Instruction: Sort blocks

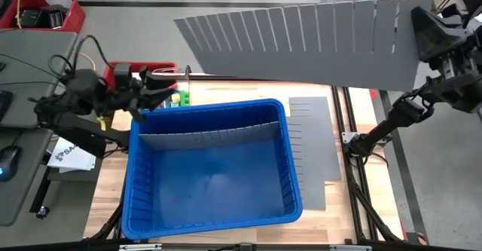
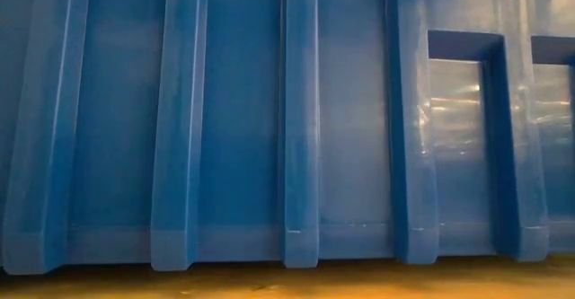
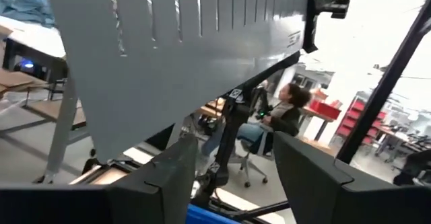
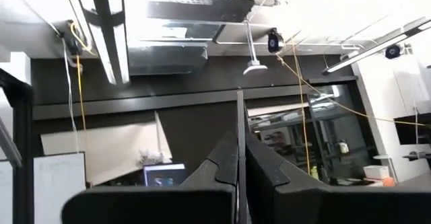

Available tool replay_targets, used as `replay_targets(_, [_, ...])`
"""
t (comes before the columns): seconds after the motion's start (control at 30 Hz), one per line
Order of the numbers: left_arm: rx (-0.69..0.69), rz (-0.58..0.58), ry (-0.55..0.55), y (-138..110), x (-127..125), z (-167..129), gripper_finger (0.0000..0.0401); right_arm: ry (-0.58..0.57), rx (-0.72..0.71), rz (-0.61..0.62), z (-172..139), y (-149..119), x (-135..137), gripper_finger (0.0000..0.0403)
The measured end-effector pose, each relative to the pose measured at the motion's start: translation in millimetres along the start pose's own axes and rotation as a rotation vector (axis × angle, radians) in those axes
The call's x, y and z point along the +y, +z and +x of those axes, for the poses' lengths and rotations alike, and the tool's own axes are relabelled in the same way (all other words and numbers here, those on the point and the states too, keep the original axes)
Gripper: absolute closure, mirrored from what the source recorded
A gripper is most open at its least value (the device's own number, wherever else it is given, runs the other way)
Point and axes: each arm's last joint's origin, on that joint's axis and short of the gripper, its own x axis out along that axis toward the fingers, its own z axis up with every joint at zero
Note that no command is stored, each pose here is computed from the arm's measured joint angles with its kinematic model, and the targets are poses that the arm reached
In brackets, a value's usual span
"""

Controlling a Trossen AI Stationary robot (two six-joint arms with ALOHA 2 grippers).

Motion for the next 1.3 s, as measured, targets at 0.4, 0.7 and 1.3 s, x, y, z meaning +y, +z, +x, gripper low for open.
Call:
replay_targets(0.4, [-0.015, 0.053, 0.010, 7, 6, -22, 0.0156, 0.084, -0.054, 0.081, 2, -4, 13, 0.0403])
replay_targets(0.7, [-0.004, 0.132, 0.096, 5, 10, -24, 0.0155, 0.120, -0.067, 0.096, 4, -10, 23, 0.0403])
replay_targets(1.3, [-0.096, 0.118, 0.028, 14, 5, -21, 0.0155, 0.163, -0.077, 0.109, 5, -15, 33, 0.0403])
